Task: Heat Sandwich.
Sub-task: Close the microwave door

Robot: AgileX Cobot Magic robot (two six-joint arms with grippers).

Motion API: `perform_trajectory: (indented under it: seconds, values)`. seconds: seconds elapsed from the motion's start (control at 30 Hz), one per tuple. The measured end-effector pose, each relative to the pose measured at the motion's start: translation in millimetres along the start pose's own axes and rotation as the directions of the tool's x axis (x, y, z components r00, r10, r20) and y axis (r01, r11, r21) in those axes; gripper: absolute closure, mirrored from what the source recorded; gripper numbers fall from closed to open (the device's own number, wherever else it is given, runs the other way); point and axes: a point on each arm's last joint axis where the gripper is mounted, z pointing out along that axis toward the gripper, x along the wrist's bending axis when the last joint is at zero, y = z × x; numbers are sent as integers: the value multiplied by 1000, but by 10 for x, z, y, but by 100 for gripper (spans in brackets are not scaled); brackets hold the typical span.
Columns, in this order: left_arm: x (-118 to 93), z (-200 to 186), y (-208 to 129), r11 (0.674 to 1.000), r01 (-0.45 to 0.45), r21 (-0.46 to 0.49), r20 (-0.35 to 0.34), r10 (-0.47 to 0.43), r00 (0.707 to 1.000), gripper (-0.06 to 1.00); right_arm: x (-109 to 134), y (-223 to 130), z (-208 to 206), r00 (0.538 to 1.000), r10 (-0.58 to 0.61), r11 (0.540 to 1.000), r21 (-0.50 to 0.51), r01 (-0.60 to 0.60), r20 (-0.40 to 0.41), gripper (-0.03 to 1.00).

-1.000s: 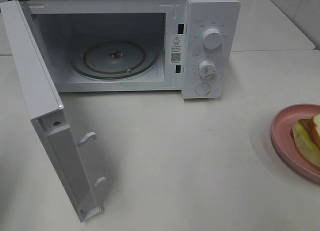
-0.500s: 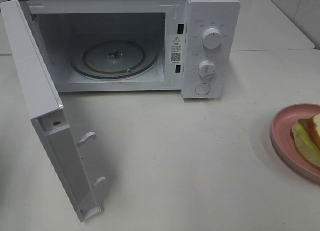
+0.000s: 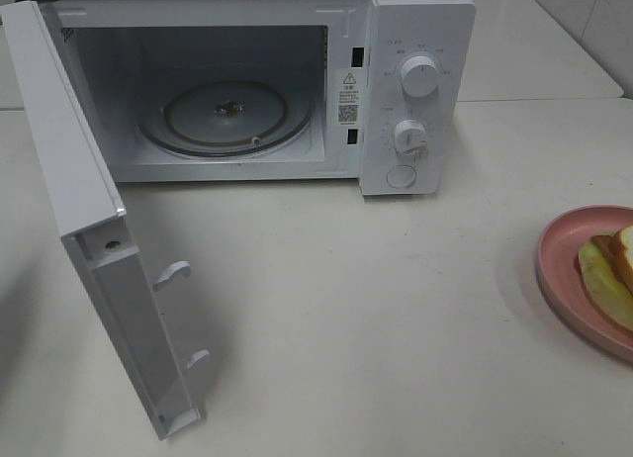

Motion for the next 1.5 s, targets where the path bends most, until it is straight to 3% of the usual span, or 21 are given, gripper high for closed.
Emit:
perform_trajectory:
  seconds: [0.23,0.27,0.33,0.57,0.7,0.97,1.5]
  values:
    - [-107,192,7,999,3,-42,145,4,989,94,0,0,0,1000,0,1000,0,0,0,22]
    - [-154,234,0,998,6,-61,201,6,980,94,0,0,0,1000,0,1000,0,0,0,22]
    - [-195,278,-9,997,13,-80,249,7,968,94,0,0,0,1000,0,1000,0,0,0,22]
    - [-424,432,-63,997,16,-77,370,14,929,94,0,0,0,1000,0,1000,0,0,0,22]
    - [-528,482,-71,997,24,-73,372,5,928,94,0,0,0,1000,0,1000,0,0,0,22]
    - [-928,593,24,993,36,-116,438,19,899,94,0,0,0,1000,0,1000,0,0,0,22]
    - [-1515,752,103,988,103,-116,515,-29,857,94,0,0,0,1000,0,1000,0,0,0,22]
